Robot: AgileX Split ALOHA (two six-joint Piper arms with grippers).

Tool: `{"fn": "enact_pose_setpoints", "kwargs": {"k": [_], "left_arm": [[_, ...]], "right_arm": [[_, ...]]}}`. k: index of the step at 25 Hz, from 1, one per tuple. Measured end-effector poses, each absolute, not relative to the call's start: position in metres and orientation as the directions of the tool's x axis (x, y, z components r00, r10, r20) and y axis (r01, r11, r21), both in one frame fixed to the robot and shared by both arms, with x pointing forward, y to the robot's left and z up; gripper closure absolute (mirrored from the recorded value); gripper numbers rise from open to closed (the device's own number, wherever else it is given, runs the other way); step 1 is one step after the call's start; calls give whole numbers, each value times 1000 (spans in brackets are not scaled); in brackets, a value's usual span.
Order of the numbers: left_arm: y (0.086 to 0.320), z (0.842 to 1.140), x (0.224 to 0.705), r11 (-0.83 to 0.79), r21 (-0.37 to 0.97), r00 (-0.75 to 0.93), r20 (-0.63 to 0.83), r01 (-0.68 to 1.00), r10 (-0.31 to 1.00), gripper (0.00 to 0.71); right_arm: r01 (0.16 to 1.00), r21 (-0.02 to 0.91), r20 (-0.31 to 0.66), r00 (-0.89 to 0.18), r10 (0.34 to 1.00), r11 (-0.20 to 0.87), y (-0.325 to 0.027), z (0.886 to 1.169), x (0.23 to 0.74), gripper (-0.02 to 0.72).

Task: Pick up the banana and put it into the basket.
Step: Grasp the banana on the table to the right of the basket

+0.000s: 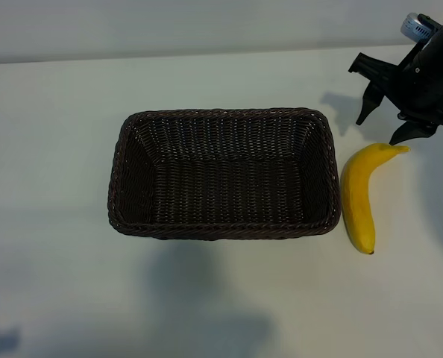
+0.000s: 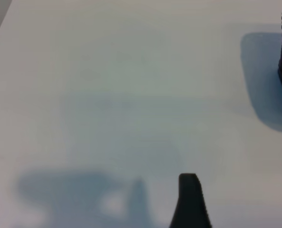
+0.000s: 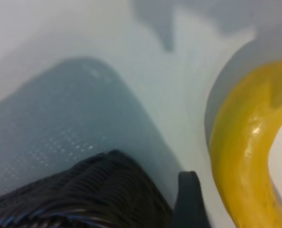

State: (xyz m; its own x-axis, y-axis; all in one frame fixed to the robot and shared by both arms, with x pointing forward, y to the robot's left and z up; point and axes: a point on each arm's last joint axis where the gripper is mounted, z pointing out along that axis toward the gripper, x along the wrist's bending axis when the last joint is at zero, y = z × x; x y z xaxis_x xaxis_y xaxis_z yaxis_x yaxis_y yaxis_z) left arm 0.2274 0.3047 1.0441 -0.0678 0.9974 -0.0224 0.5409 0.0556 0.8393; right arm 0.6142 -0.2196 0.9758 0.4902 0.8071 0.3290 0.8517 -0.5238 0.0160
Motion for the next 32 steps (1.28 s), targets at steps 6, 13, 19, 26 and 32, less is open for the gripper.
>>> {"fn": "enact_pose_setpoints", "kwargs": {"k": [6,13,19,26,32], "left_arm": [[305,1044,227,55,839,-67,-22,541,998,162],[305,1044,227,55,839,-67,-22,541,998,162],[305,1044,227,54,839,-67,-21,541,998,162],[305,1044,227,52,839,-66,-20,541,998,162],[305,1044,227,52,839,-66,-20,541,998,162]], "right_arm": [[850,13,330,493,805,-527,-219,975,615,164],[840,-58,302,531,792,-540,-217,944,620,164],[830,-82,275,551,788,-552,-217,930,622,164],[822,-132,238,568,788,-553,-216,905,623,164],[821,-132,233,570,788,-555,-216,895,626,164]]}}
